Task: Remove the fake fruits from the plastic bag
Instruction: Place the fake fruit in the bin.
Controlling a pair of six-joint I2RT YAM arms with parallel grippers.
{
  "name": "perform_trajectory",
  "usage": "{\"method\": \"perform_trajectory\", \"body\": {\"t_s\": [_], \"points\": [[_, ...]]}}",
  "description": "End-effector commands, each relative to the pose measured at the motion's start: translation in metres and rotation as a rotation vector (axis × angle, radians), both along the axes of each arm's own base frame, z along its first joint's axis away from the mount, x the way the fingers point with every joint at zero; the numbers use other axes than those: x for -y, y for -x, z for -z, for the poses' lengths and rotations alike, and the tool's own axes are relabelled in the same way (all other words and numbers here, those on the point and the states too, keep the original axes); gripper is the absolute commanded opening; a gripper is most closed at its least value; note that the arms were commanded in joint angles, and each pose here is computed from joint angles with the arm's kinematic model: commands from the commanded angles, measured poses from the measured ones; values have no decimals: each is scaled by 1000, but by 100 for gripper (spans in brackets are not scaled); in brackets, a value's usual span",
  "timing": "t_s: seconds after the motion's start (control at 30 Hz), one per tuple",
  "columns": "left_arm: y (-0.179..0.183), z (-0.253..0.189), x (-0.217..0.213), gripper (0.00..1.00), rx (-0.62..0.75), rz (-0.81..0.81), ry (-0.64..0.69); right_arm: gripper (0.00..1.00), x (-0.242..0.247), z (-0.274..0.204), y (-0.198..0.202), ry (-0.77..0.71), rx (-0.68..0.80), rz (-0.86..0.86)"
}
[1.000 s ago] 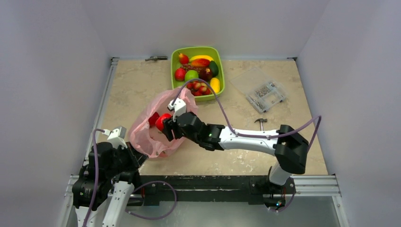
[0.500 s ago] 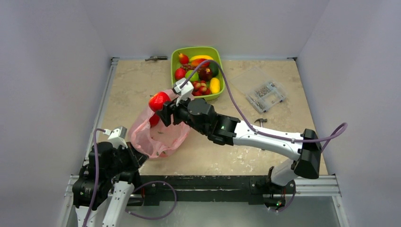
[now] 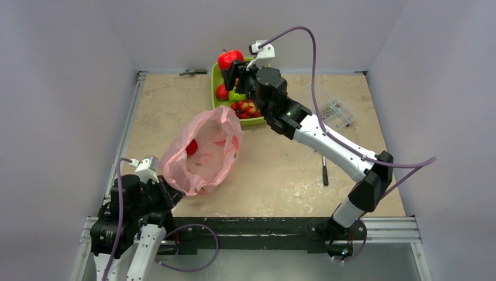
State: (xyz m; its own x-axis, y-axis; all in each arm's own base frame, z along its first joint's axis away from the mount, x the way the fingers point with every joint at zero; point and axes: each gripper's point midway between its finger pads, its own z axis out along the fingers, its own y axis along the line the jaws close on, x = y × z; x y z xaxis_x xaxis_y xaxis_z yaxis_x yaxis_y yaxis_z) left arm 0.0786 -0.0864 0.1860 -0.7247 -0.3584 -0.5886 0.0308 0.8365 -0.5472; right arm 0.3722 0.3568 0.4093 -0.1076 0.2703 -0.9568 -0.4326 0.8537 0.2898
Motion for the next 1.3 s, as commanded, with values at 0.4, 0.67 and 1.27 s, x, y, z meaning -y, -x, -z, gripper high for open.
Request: {"method": "perform_trajectory", "body": {"t_s": [0.4,0.67,1.27], "points": [[-7,-4,1,0,37,21,-8,6,30,154,-184,230,-247,228],[-8,-4,2,0,27,26,-5,32,35,210,-223,205,-355,184],[-8,-3,4,0,24,34,1,88,51,202,-212,276,-359,179]]}}
